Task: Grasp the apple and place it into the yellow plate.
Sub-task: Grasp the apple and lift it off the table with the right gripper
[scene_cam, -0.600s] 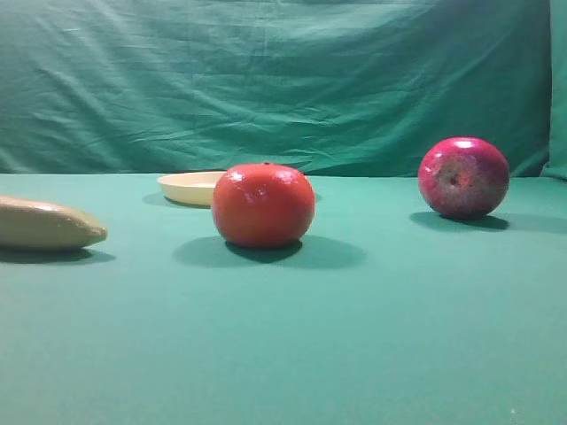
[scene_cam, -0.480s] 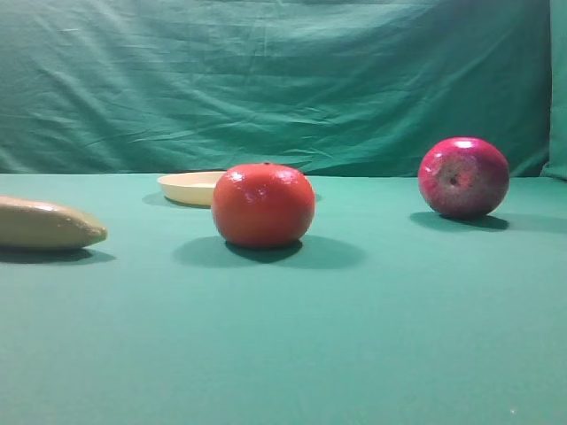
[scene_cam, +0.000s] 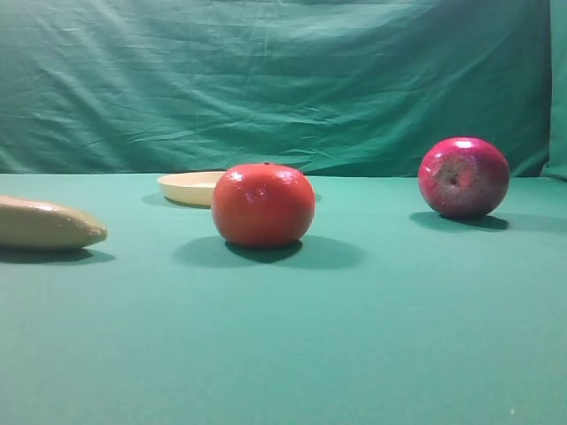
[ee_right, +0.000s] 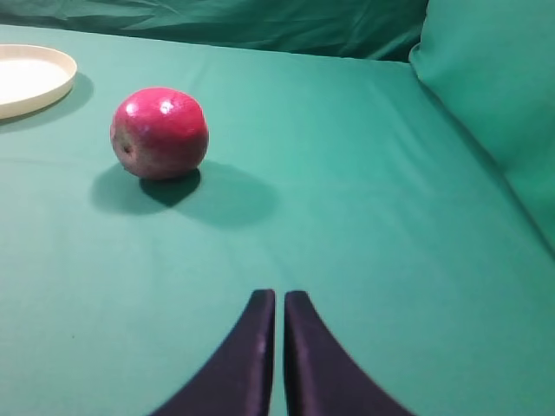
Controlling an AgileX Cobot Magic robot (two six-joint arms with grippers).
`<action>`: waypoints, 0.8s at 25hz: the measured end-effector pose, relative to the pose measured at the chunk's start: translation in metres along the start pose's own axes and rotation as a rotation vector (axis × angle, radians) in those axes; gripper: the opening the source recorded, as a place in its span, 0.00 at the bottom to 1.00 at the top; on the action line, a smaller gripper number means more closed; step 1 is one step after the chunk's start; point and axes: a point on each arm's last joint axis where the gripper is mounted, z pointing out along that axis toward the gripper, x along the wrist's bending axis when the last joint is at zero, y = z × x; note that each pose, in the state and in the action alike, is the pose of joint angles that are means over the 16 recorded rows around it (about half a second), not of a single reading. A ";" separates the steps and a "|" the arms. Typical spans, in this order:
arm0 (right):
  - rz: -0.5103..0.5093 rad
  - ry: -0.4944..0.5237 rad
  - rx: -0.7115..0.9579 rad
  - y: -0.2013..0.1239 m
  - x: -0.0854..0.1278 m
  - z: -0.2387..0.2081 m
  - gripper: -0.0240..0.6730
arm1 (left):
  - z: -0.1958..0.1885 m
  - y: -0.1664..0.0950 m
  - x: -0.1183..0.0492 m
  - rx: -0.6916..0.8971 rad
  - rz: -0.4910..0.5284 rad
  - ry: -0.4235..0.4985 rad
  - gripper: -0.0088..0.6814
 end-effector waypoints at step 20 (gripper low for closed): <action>0.000 0.000 0.000 0.000 0.000 0.000 0.03 | 0.000 0.000 0.000 0.000 0.000 0.000 0.24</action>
